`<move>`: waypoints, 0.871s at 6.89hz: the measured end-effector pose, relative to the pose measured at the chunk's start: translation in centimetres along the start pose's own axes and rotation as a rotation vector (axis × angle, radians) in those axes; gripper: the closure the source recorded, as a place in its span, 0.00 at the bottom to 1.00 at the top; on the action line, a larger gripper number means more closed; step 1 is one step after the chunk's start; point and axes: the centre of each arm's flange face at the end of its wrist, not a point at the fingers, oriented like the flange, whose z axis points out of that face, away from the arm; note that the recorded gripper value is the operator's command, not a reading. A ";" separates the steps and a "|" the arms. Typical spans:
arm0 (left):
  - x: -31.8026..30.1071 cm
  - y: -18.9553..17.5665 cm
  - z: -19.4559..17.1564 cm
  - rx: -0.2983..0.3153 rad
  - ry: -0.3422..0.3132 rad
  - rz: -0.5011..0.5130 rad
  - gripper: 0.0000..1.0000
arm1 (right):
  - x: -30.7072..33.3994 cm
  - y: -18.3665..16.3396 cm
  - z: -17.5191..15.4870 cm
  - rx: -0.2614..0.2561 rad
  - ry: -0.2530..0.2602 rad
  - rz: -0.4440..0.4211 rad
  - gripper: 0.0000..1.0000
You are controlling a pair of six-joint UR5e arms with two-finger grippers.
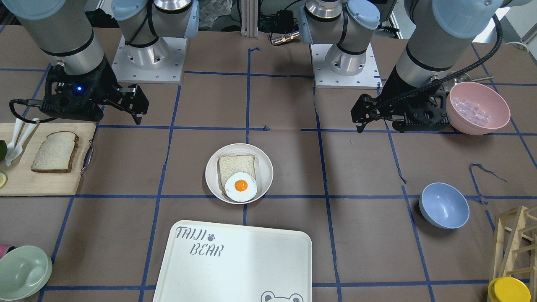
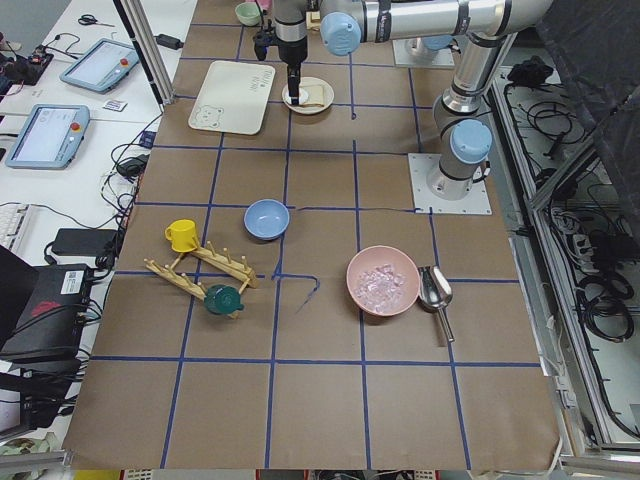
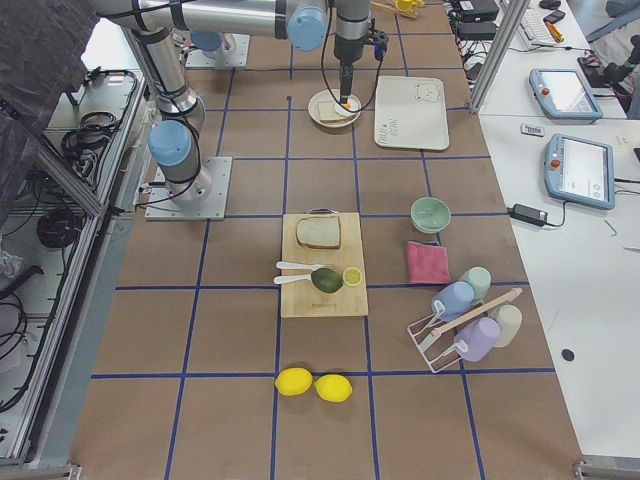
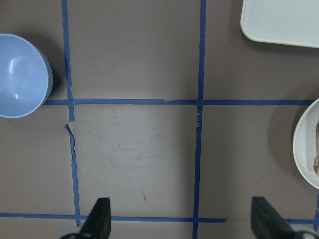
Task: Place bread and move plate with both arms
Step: 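Move the right gripper down to the bread slice on the cutting board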
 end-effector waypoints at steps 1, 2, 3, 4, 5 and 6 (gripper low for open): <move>0.0 0.0 0.0 -0.001 0.000 0.000 0.00 | 3.3 -0.6 3.3 -0.035 0.061 0.020 0.00; 0.0 0.0 0.1 -0.001 0.000 0.000 0.00 | 7.2 -1.1 7.0 -0.031 0.096 0.032 0.00; 0.0 0.0 0.1 -0.002 0.000 0.000 0.00 | 10.4 -1.1 11.1 0.008 0.117 0.030 0.03; 0.0 0.0 0.1 -0.003 0.000 0.000 0.00 | 12.3 -1.0 15.1 0.032 0.127 0.032 0.30; 0.0 0.0 0.2 -0.004 0.000 0.000 0.00 | 13.3 -1.0 19.1 0.021 0.130 0.036 0.36; 0.0 0.0 0.2 -0.005 0.000 0.000 0.00 | 14.1 -1.0 21.6 -0.004 0.142 0.036 0.48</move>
